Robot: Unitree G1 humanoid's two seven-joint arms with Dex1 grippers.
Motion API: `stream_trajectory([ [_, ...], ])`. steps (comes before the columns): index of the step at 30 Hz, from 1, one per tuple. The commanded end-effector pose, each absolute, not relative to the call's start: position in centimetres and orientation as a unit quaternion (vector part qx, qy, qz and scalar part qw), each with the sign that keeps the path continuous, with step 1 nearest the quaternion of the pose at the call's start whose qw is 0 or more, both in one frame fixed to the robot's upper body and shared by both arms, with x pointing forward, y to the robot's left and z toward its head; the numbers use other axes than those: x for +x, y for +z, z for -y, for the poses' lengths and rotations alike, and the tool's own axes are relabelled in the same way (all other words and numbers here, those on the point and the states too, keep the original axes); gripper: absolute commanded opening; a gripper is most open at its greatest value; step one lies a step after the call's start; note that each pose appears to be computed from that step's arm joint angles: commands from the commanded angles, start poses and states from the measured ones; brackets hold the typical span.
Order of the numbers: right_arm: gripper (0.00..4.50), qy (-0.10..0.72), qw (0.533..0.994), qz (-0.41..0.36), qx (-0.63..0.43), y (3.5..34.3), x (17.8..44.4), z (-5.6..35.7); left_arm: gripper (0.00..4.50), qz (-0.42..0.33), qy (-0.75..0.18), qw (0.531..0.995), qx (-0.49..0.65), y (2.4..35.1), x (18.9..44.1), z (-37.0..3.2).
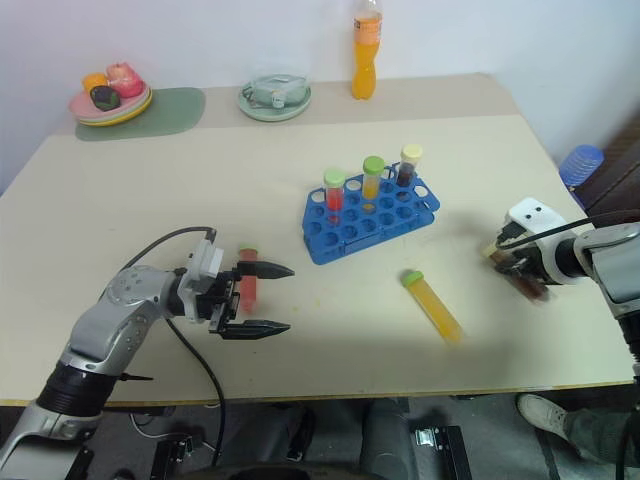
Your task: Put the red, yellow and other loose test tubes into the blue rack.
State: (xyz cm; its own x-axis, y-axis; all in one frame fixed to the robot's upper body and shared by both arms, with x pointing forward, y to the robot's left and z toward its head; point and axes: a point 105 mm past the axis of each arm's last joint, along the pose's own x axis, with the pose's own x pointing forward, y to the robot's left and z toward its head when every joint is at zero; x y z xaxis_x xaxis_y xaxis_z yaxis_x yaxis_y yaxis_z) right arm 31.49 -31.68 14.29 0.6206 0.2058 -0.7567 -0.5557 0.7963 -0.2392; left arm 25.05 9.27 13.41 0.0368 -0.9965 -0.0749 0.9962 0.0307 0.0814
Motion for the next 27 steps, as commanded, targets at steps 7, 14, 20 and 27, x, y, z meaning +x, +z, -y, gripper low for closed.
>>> stream_trajectory([
  [7,0.75,0.349,0.921,-0.068,-0.159,21.6,33.0,22.8,4.50,0.029,-0.685,0.724,0.070,14.2,25.5,-9.3],
  [14,0.75,0.325,0.937,0.115,-0.052,23.0,34.3,20.6,4.50,0.031,-0.678,0.731,0.069,14.1,25.6,-9.7],
  [20,0.75,0.212,0.950,0.224,-0.040,22.4,35.6,21.3,4.50,0.032,-0.674,0.735,0.072,14.1,25.8,-10.0],
  [27,0.75,0.153,0.953,0.261,-0.017,20.2,36.6,21.2,4.50,0.037,-0.671,0.737,0.075,14.4,26.3,-10.0],
])
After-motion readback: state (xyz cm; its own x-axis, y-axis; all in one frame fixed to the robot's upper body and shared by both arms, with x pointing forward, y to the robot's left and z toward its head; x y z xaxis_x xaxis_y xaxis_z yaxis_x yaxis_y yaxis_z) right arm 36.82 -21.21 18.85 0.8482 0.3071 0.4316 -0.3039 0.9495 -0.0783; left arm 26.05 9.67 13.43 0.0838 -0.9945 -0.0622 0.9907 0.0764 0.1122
